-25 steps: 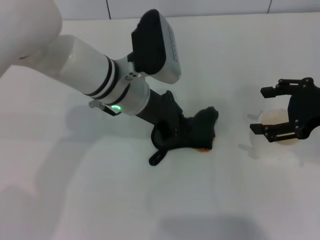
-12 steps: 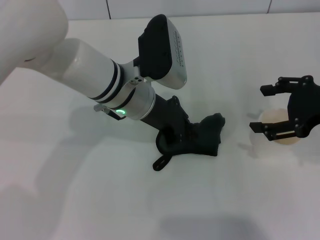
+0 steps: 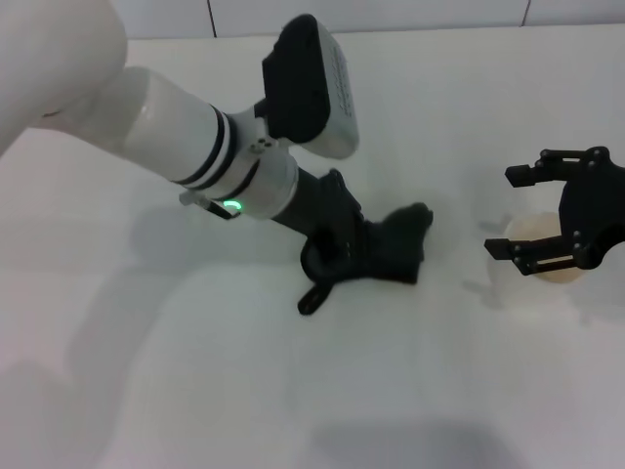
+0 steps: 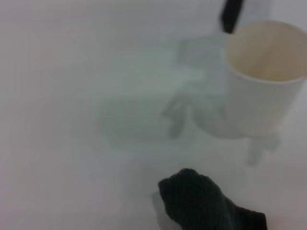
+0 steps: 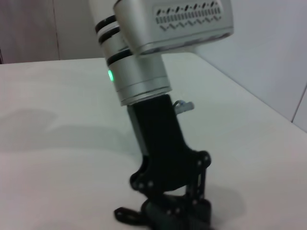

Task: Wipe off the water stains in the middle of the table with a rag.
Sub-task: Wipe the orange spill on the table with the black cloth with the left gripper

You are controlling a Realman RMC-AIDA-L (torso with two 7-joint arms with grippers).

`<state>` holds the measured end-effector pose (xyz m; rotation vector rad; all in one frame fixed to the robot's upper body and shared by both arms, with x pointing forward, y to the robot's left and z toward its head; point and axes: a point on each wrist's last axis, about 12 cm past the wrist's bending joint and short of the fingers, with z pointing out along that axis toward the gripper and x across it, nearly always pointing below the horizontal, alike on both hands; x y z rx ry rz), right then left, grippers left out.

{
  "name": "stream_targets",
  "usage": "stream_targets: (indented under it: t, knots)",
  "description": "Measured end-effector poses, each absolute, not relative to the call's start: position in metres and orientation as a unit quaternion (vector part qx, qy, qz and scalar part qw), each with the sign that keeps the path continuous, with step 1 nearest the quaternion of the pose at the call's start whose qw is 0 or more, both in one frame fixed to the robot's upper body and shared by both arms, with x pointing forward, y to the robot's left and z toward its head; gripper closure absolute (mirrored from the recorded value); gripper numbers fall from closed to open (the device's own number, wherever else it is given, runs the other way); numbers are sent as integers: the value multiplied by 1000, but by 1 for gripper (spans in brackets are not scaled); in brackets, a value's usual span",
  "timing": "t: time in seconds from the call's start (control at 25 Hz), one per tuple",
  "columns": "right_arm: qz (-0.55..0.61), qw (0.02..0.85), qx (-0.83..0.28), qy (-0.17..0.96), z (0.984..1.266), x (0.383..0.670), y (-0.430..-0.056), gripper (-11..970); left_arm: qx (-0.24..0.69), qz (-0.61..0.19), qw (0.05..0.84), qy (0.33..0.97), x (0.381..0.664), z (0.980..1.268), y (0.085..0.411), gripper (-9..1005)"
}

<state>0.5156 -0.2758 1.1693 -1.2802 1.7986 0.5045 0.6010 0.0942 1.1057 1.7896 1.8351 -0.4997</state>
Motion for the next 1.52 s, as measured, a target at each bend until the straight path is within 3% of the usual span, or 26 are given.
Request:
stream_targets:
  t: [0.52,1.04,1.52]
  knots:
    - [207,423,-511,719,1168,515,-275,104,638,-136,299,696,621,1109,108,922]
    - [209,420,-514,718,1167,513,-273,104,659,-159,298,672,604,1100,84,922]
    - [207,422,-517,715,1169,512,-272,103,665,-190,260,673,588,1089,90,923]
